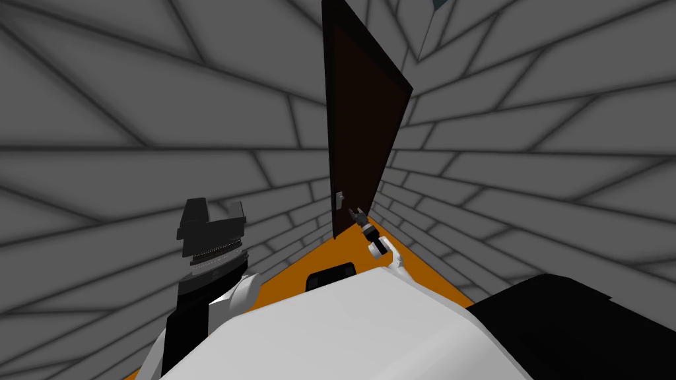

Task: Pull the door open

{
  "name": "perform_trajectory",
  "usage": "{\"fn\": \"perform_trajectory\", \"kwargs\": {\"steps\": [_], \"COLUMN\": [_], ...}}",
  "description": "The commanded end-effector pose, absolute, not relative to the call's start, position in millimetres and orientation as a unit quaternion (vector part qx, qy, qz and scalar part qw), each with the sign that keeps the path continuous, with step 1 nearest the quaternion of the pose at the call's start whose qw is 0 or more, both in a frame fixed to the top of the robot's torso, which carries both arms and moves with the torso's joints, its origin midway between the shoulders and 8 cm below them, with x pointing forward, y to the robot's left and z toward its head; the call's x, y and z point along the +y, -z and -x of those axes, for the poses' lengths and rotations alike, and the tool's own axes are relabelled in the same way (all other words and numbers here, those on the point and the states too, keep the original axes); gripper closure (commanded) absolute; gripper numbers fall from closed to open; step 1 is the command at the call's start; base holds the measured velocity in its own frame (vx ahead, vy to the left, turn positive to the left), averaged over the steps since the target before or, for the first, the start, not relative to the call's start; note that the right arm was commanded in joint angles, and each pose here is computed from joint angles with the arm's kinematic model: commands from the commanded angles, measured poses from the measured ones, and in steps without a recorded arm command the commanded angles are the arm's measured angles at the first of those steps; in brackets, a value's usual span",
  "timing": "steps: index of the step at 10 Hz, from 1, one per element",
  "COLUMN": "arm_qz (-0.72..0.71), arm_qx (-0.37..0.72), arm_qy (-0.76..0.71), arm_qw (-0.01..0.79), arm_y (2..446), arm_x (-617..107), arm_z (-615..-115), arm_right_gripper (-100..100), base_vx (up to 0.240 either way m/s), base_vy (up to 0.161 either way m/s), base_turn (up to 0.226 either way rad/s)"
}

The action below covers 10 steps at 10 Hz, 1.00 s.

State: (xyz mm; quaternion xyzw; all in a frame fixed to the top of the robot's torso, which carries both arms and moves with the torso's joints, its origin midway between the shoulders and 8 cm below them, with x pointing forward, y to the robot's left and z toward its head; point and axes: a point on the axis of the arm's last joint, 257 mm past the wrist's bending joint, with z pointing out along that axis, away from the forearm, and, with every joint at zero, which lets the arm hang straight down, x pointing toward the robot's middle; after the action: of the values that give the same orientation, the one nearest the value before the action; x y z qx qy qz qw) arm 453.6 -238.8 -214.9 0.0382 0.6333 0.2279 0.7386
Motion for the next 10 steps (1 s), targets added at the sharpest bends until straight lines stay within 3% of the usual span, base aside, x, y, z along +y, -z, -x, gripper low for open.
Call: {"fn": "perform_trajectory", "kwargs": {"steps": [1, 10], "arm_qz": [-0.016, 0.1], "arm_qx": [0.645, 0.695], "arm_qy": [-0.209, -0.12], "arm_qw": [0.735, 0.702], "arm_y": [227.6, 290.1], "arm_x": [-239.6, -244.4], "arm_z": [-454.7, -459.4], "arm_right_gripper": [-100, -100], "base_vx": [0.096, 0.096], "base_vy": [-0.042, -0.042], "base_turn": [0.05, 0.045]}}
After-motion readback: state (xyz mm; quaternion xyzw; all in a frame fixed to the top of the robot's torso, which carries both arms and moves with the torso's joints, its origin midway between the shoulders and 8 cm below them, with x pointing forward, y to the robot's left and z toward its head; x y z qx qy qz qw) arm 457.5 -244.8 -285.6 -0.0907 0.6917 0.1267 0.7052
